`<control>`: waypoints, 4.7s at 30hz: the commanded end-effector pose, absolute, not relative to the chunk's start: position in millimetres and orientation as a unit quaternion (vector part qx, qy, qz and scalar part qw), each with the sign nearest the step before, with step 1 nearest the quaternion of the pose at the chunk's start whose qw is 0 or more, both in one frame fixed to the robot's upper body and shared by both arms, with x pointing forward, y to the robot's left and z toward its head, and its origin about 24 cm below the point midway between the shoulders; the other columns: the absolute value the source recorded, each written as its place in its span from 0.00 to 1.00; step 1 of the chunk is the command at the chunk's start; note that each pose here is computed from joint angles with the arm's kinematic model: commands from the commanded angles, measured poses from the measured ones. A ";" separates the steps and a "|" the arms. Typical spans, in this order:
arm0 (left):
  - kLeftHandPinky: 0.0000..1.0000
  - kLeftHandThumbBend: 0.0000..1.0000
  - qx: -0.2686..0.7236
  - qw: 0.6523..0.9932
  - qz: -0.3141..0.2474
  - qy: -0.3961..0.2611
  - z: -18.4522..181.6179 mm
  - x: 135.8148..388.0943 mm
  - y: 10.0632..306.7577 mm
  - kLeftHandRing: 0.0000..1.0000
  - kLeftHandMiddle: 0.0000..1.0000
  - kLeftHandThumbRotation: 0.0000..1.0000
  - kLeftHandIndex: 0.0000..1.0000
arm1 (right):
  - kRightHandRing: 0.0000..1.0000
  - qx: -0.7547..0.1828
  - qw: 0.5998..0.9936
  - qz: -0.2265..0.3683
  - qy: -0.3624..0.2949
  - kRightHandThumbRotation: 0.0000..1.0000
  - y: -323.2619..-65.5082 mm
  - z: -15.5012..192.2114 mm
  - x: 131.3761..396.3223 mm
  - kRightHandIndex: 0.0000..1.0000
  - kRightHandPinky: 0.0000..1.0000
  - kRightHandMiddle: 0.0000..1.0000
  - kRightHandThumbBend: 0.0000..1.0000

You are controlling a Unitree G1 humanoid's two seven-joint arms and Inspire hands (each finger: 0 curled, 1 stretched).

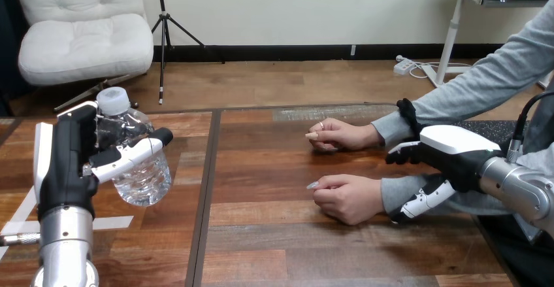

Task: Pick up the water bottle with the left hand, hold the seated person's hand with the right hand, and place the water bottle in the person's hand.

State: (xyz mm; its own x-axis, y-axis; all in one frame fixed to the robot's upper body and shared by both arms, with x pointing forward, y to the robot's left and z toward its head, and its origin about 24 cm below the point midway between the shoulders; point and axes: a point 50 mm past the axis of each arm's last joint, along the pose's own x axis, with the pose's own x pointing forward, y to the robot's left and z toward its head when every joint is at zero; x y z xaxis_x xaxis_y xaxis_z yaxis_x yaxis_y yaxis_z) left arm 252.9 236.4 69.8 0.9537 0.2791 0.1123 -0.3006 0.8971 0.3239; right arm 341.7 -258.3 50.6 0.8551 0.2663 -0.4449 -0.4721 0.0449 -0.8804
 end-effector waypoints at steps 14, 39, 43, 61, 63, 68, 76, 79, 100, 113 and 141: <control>0.33 0.69 0.173 0.968 0.148 -0.104 102.1 257.4 235.9 0.38 0.42 0.00 0.43 | 0.83 -0.672 0.705 0.214 0.076 0.44 -267.2 84.4 359.7 0.84 0.73 0.84 1.00; 0.33 0.69 0.172 0.968 0.144 -0.113 104.3 255.0 235.9 0.38 0.42 0.00 0.43 | 0.78 -0.677 0.701 0.208 0.086 0.37 -266.5 75.6 358.0 0.80 0.65 0.80 1.00; 0.33 0.69 0.172 0.968 0.144 -0.113 104.3 255.1 235.9 0.38 0.42 0.00 0.43 | 0.75 -0.677 0.701 0.208 0.087 0.35 -265.1 74.2 358.2 0.78 0.62 0.78 1.00; 0.33 0.68 0.163 0.970 0.143 -0.112 103.9 254.3 235.7 0.38 0.42 0.00 0.43 | 0.70 -0.685 0.687 0.222 0.098 0.29 -256.8 64.1 358.0 0.73 0.57 0.74 1.00; 0.33 0.68 0.164 0.970 0.144 -0.112 103.9 254.2 235.7 0.38 0.42 0.00 0.43 | 0.70 -0.688 0.683 0.225 0.100 0.29 -256.1 63.2 357.9 0.72 0.57 0.74 1.00; 0.33 0.68 0.164 0.970 0.142 -0.113 104.0 254.2 236.1 0.38 0.42 0.00 0.43 | 0.69 -0.702 0.665 0.236 0.092 0.29 -253.5 60.0 356.7 0.71 0.57 0.72 1.00; 0.32 0.67 0.162 0.970 0.141 -0.114 104.0 253.8 236.2 0.37 0.42 0.00 0.43 | 0.66 -0.705 0.658 0.245 0.099 0.29 -250.9 56.7 356.6 0.69 0.55 0.69 1.00; 0.32 0.67 0.166 0.969 0.141 -0.113 104.3 253.4 236.3 0.37 0.42 0.00 0.43 | 0.66 -0.705 0.657 0.247 0.100 0.29 -250.1 55.9 356.5 0.68 0.55 0.69 1.00; 0.32 0.67 0.171 0.968 0.139 -0.117 105.2 252.0 235.6 0.38 0.42 0.00 0.43 | 0.55 -0.713 0.647 0.250 0.100 0.28 -246.3 51.7 356.5 0.60 0.45 0.60 1.00; 0.32 0.67 0.164 0.969 0.138 -0.119 105.1 251.6 235.4 0.37 0.42 0.00 0.43 | 0.41 -0.708 0.659 0.239 0.083 0.16 -244.4 50.8 356.0 0.53 0.34 0.48 0.90; 0.31 0.67 0.166 0.970 0.135 -0.118 104.9 251.0 235.0 0.37 0.42 0.00 0.43 | 0.31 -0.693 0.683 0.221 0.058 0.08 -244.3 53.3 355.4 0.42 0.26 0.39 0.70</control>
State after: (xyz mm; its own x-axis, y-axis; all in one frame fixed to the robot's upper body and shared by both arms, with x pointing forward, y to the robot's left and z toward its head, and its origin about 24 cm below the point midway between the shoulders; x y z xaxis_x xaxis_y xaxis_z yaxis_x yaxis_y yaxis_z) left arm 245.8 240.6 77.8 0.9551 0.2587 0.1445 -0.2919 0.9052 0.3087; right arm 347.0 -251.3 41.9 0.8689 0.2002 -0.4526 -0.4415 -0.0997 -0.8917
